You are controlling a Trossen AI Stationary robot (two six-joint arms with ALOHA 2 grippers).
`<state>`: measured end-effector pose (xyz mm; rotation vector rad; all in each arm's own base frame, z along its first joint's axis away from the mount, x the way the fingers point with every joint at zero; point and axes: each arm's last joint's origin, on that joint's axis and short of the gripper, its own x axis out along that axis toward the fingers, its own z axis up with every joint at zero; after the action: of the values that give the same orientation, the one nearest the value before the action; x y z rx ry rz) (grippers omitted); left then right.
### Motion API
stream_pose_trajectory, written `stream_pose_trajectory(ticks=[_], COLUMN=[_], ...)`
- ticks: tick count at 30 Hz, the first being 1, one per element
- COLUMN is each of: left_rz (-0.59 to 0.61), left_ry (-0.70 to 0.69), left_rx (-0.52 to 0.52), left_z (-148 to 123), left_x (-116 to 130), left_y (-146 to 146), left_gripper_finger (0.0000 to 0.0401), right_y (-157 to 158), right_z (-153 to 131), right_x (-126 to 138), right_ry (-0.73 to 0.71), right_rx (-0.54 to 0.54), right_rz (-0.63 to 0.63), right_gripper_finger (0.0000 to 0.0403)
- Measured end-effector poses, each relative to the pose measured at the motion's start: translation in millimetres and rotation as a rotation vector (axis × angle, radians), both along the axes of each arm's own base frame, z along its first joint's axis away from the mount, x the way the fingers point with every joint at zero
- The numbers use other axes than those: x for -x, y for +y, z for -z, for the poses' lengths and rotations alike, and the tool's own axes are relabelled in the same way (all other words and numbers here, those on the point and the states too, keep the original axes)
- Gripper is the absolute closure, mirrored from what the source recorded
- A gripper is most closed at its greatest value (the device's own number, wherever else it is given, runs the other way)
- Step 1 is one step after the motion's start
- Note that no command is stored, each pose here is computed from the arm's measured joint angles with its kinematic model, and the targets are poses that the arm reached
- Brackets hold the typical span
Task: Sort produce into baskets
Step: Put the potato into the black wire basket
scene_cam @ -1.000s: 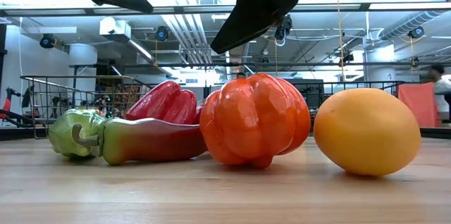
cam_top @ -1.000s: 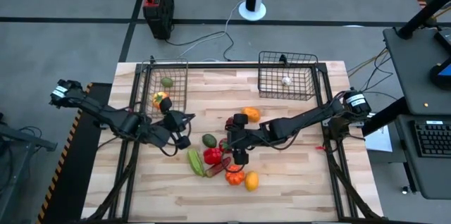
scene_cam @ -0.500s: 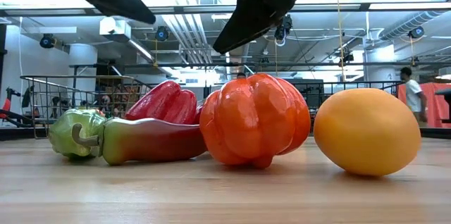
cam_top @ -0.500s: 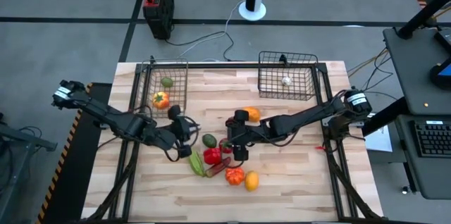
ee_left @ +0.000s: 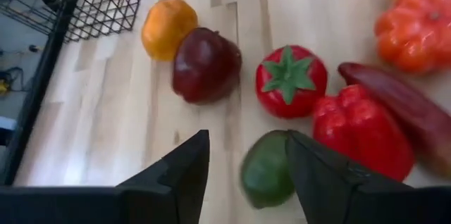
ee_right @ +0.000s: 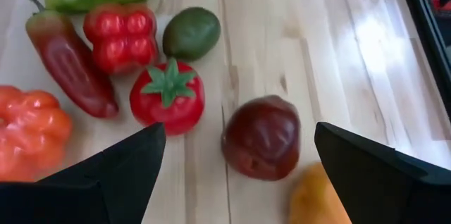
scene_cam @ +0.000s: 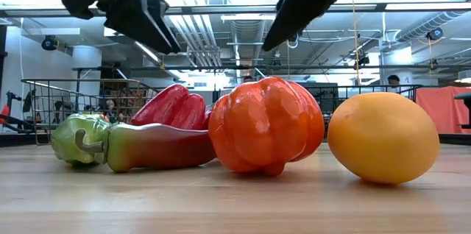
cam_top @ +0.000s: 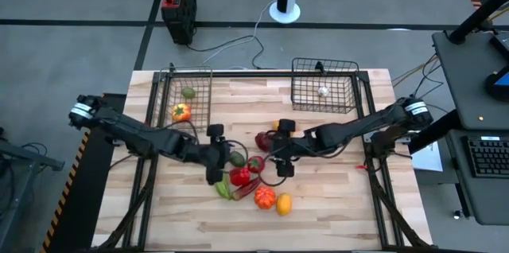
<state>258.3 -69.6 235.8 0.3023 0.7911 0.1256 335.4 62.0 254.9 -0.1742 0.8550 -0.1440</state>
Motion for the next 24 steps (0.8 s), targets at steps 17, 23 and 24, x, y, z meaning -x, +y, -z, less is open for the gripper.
stream_pose_trajectory(ticks=[17,23,24], left_rz=[0.07,0.079,0.081], left_ry=[0.106,0.068,0.057], left_rx=[-0.021,-0.034,-0.036], left_z=[-3.9,-6.6,-7.4], left_x=[-8.3,-11.7,-12.5], left_y=[42.4,44.2,44.3], left_gripper_finger=[0.0227,0.0227,0.0227], right_y=[-21.5,-25.3,-26.8], right_z=[21.1,42.3,43.5], right_x=[33.4,36.2,35.4], right_ry=[-0.063,-0.104,-0.123], right_rx=[-0.005,-0.011,-0.014], right_rz=[0.21,0.214,0.217], right_gripper_finger=[0.0046,0.0046,0.0046])
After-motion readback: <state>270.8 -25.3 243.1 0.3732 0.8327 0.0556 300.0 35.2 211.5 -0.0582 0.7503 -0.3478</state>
